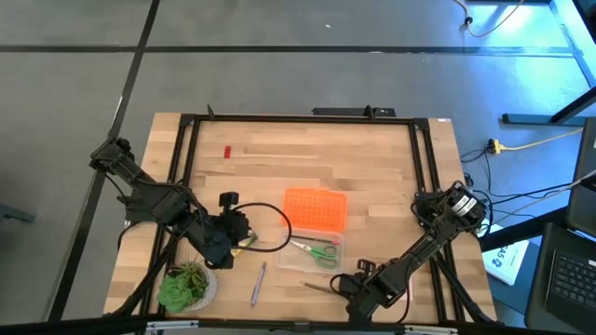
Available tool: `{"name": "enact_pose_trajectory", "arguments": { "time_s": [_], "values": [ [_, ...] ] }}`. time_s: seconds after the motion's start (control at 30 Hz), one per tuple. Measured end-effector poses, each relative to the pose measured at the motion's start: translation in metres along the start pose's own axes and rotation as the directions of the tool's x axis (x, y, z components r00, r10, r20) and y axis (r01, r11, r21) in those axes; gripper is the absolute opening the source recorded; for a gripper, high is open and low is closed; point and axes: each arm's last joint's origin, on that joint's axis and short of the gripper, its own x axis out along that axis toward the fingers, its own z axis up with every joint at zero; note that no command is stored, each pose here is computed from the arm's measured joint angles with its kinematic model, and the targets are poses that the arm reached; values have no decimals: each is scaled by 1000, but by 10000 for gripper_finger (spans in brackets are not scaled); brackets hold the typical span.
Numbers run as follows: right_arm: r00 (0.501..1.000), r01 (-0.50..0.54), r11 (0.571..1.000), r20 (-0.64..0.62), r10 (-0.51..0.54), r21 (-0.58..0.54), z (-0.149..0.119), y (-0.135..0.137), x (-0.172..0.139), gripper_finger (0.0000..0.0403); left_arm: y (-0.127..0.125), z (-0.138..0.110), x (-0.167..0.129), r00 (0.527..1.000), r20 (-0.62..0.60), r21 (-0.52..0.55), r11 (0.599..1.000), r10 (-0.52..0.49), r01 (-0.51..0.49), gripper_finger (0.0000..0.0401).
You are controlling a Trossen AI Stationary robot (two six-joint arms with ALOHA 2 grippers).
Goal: Pack school essentials
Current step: Put the black pencil into the orange supply box
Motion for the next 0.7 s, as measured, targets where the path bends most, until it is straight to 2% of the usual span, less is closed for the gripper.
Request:
{"name": "enact_pose_trajectory", "arguments": {
  "time_s": [0.2,0.33,0.53,0.7],
  "values": [
    [999,47,999,-17,-47,-6,-2,-4,0,170,0,0,0,1000,0,2,1000,0,0,73],
    [993,117,993,27,-116,-9,-3,-8,0,170,0,0,0,1000,0,2,1000,0,0,73],
    [990,134,991,34,-134,-11,-3,-10,1,169,0,0,0,1000,0,2,1000,0,0,73],
    [989,143,990,31,-143,-11,-3,-11,1,148,0,0,0,1000,0,2,1000,1,-1,73]
  ]
}}
